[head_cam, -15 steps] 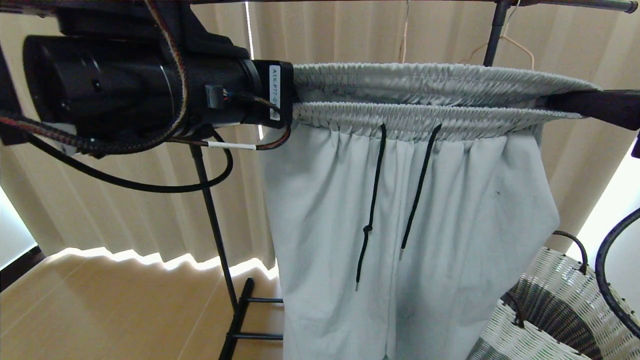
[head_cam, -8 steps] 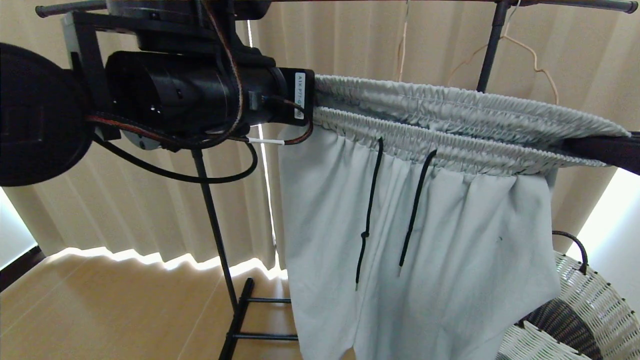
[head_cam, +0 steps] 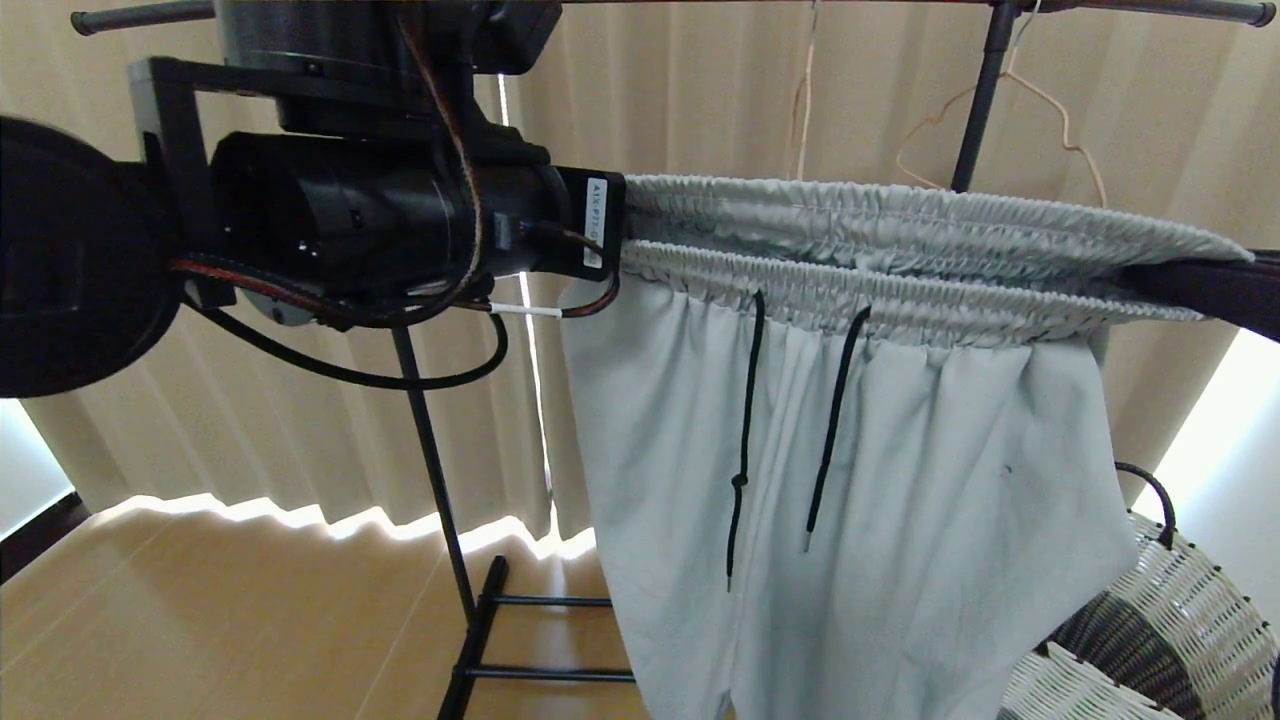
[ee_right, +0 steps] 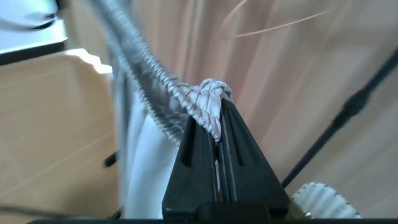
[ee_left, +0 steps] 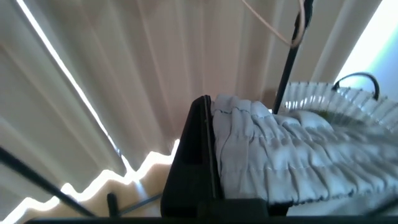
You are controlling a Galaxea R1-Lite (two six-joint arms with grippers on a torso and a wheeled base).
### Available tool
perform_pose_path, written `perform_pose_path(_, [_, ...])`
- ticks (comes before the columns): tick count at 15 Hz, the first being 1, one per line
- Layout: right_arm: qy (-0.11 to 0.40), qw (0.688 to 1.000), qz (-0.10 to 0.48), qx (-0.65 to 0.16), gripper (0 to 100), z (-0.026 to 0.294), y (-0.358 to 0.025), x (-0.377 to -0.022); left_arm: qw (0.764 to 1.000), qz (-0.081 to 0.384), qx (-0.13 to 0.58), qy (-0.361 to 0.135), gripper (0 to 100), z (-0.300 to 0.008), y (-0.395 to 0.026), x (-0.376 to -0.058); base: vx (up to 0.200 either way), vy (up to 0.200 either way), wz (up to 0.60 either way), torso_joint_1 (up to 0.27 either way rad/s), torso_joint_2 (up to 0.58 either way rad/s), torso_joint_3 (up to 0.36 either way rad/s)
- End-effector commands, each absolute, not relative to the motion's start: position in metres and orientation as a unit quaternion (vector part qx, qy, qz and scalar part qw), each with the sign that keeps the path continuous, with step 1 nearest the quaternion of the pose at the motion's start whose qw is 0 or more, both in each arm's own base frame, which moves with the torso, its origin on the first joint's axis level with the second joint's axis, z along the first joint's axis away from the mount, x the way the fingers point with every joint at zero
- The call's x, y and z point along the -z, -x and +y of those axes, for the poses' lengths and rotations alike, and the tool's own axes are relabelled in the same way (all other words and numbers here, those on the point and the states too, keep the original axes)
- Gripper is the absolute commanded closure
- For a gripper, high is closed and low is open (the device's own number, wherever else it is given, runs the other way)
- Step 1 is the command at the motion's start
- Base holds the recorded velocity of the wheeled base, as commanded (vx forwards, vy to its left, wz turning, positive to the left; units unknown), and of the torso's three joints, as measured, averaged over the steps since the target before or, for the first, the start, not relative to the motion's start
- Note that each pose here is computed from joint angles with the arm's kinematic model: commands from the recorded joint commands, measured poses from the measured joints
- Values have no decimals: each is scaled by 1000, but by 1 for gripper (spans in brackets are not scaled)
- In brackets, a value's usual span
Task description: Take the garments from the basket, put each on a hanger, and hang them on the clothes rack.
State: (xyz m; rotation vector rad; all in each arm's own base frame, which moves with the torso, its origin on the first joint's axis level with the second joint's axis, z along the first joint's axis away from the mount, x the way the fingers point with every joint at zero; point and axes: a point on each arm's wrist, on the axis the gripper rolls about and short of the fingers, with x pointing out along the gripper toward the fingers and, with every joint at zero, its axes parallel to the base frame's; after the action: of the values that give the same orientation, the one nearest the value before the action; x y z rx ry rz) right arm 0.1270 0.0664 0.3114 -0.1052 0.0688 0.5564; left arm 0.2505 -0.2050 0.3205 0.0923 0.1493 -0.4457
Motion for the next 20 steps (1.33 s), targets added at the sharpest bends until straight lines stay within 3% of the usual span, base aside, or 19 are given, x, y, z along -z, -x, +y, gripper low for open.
perform_pose_path(1, [53,966,46,-249,100,69,-151,-307,972,68,223,-44,100,-193,-236,-329,0,0,0,0,0,0])
perform_pose_path(4, [45,973,21,-225,100,75,-190,-309,967,84,235,-51,100,-173,-212,-335,0,0,0,0,0,0])
perform_pose_path(9, [33,973,-4,-228,100,87,-221,-307,958,91,265,-60,100,-157,-189,-328,0,0,0,0,0,0])
perform_pose_path(12, [19,973,-10,-228,100,94,-239,-310,935,93,337,-59,100,-150,-165,-322,0,0,0,0,0,0])
perform_pose_path(20, [15,974,-9,-225,100,95,-243,-311,926,97,359,-61,100,-151,-151,-316,0,0,0,0,0,0])
